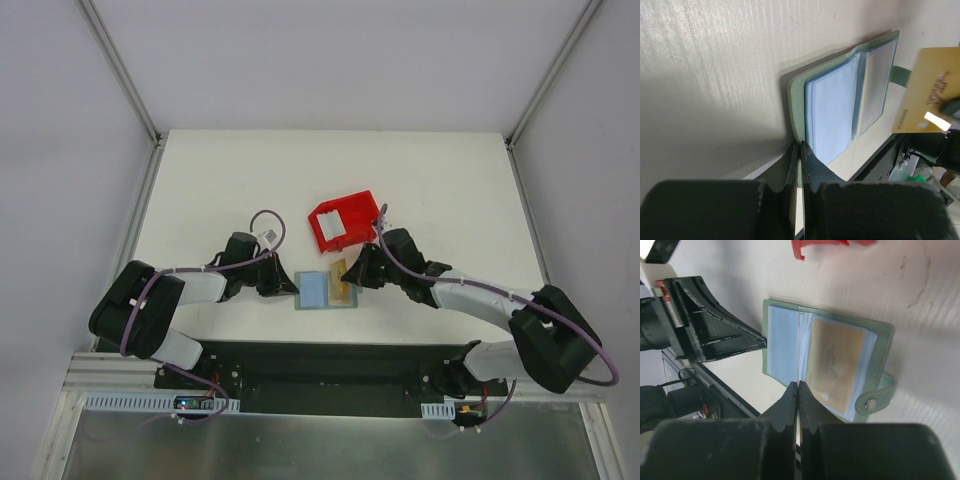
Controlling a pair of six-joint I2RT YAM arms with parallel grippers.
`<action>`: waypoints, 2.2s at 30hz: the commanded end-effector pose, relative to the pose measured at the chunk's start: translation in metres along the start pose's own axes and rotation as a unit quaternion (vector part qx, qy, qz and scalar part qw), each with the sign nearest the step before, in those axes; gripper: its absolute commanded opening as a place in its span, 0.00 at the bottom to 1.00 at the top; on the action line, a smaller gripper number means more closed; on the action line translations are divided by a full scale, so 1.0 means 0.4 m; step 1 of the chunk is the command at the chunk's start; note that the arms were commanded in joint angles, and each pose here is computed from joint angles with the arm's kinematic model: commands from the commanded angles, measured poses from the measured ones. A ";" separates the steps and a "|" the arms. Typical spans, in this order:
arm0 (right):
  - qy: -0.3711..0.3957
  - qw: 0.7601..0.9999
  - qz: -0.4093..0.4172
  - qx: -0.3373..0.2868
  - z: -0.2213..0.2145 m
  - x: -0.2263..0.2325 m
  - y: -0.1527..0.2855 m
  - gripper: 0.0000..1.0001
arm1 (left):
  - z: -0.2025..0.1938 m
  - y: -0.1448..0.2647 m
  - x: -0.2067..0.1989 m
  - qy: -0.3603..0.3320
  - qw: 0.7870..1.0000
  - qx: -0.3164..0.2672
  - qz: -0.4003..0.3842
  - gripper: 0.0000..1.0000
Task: Put the credit cards into the card holder
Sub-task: Insert the credit card into the card holder.
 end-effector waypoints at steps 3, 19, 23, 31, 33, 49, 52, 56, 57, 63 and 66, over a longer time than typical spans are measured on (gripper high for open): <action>-0.038 0.997 0.067 -0.026 0.002 0.051 -0.073 0.00 | -0.038 0.005 0.045 0.010 0.999 0.020 0.044 0.00; -0.033 0.999 0.036 -0.003 -0.064 -0.002 -0.098 0.00 | -0.035 -0.002 0.048 0.014 0.998 0.023 0.050 0.00; -0.036 0.999 0.028 0.004 -0.076 -0.016 -0.102 0.00 | -0.035 -0.003 0.050 0.013 0.998 0.022 0.051 0.00; -0.043 0.999 0.027 0.020 -0.093 -0.029 -0.119 0.00 | -0.037 -0.002 0.051 0.014 0.998 0.023 0.051 0.00; -0.052 0.998 0.027 0.026 -0.104 -0.037 -0.129 0.01 | -0.036 -0.002 0.050 0.014 0.998 0.024 0.050 0.00; -0.076 0.995 0.042 0.051 -0.144 -0.057 -0.137 0.00 | -0.032 -0.001 0.047 0.013 0.998 0.019 0.052 0.00; -0.077 0.995 0.033 0.049 -0.147 -0.063 -0.127 0.00 | -0.030 -0.001 0.048 0.011 0.998 0.016 0.058 0.00; -0.075 0.995 0.030 0.050 -0.142 -0.066 -0.119 0.00 | -0.028 0.000 0.048 0.010 0.998 0.013 0.062 0.00; -0.076 0.995 0.030 0.055 -0.143 -0.067 -0.120 0.00 | -0.027 0.001 0.048 0.010 0.998 0.013 0.062 0.00; -0.080 0.991 0.048 0.094 -0.145 -0.050 -0.156 0.00 | -0.022 -0.004 0.044 0.009 0.998 0.014 0.059 0.00; -0.086 0.991 0.044 0.095 -0.148 -0.044 -0.168 0.00 | -0.020 -0.005 0.041 0.008 0.998 0.013 0.056 0.00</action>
Point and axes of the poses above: each gripper's point midway between its finger pads, its own y axis back along the fingers, its own x axis along the line the jaws close on, z = x × y, the point moved 9 cm from there along y, back along the fingers, and after that the axes turned 6 degrees about y, right-handed, at the moved point
